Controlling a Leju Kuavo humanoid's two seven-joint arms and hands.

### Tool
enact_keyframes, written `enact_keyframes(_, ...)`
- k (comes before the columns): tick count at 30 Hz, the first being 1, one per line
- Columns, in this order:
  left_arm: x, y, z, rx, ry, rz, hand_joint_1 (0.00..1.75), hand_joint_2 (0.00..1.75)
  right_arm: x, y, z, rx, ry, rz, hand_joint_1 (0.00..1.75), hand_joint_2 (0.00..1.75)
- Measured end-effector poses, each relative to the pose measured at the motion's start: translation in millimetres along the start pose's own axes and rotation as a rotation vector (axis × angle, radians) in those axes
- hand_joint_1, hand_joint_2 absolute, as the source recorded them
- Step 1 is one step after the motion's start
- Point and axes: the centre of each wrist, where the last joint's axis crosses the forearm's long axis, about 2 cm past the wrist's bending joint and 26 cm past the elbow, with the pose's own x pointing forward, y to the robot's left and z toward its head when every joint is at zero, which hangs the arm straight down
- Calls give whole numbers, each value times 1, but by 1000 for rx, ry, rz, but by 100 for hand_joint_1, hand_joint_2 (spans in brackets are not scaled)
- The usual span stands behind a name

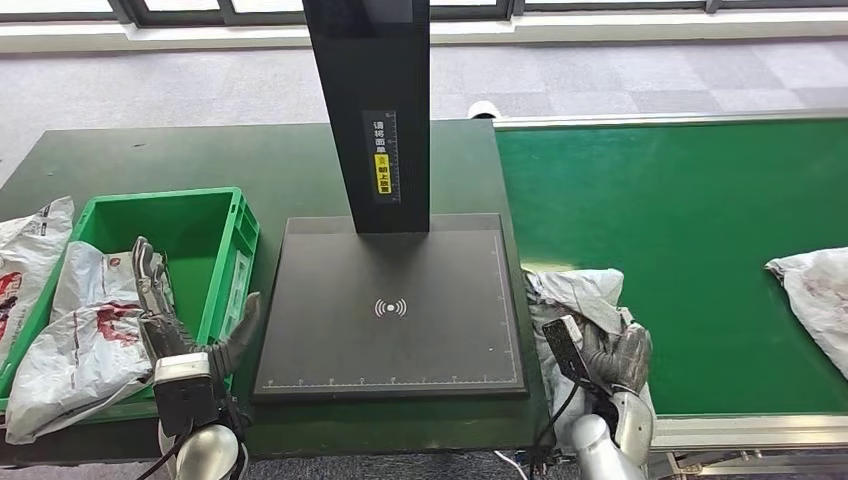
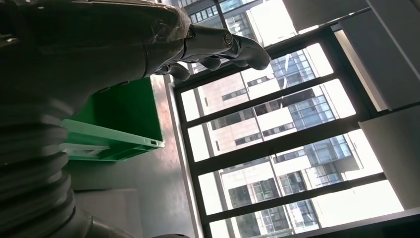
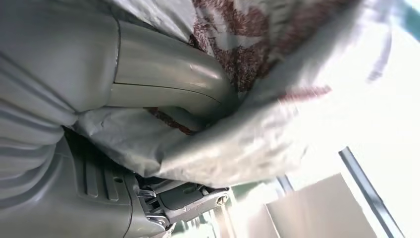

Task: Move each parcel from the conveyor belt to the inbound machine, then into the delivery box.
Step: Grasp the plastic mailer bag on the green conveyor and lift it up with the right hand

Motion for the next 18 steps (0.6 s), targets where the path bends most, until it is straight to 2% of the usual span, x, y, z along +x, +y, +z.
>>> enact_keyframes(5, 0, 0, 0, 1, -7, -4, 0, 175, 25, -35, -2, -269, -210, -124, 175, 175)
enact_keyframes(9, -1, 0, 1, 4, -6, -9, 0, 175, 45, -68, -9, -457, -319, -184, 175, 175)
enact_keyframes(13, -1, 0, 1, 6, -7, -13, 0, 175, 55, -88, -10, -542, -371, -189, 175, 175)
enact_keyframes(18, -1, 0, 1, 7, -9, -14, 0, 175, 60, -101, -11, -596, -419, -190, 175, 175)
